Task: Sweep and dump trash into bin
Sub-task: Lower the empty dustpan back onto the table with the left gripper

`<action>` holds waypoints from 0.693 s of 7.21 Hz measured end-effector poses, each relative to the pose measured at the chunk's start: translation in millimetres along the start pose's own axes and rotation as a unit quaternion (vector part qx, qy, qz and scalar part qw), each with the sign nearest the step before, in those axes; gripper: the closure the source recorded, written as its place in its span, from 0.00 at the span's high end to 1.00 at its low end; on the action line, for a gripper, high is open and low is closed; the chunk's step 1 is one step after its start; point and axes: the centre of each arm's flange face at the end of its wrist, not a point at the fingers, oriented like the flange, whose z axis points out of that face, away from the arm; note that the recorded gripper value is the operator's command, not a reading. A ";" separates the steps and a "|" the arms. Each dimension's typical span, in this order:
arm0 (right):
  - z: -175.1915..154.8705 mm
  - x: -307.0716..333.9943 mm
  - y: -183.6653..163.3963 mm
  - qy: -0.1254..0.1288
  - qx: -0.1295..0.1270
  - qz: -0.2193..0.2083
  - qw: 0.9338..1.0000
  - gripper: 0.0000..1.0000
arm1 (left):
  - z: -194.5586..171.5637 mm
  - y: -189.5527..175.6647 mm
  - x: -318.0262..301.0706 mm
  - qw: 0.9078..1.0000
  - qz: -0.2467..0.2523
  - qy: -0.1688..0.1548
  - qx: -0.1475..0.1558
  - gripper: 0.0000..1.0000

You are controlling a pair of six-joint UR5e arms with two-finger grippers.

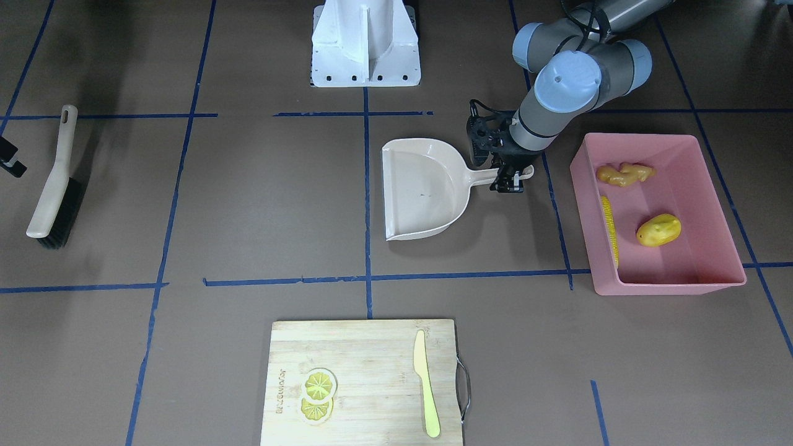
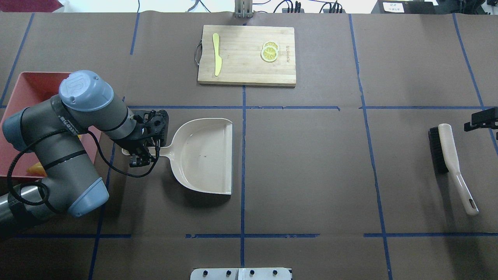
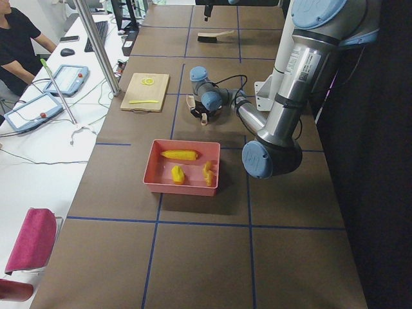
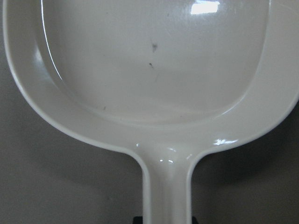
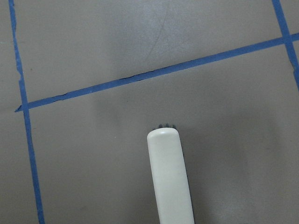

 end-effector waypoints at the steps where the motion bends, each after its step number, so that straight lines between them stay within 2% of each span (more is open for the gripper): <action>1: 0.0 0.4 -0.3 0.001 0.000 0.001 1.000 1.00 | -0.4 -2.0 0.0 1.000 0.001 0.000 0.001 0.48; 2: -0.1 0.6 -0.4 0.001 0.001 0.001 1.000 1.00 | -1.0 -3.4 0.0 1.000 0.002 -0.001 0.001 0.70; 3: -0.6 0.8 -0.9 0.001 0.002 0.001 1.000 1.00 | -1.5 -4.5 -0.1 1.000 0.003 -0.001 0.001 0.99; 5: -0.8 0.8 -1.3 0.002 0.002 0.002 1.000 1.00 | -3.6 -7.2 -0.4 1.000 0.003 -0.004 0.002 1.00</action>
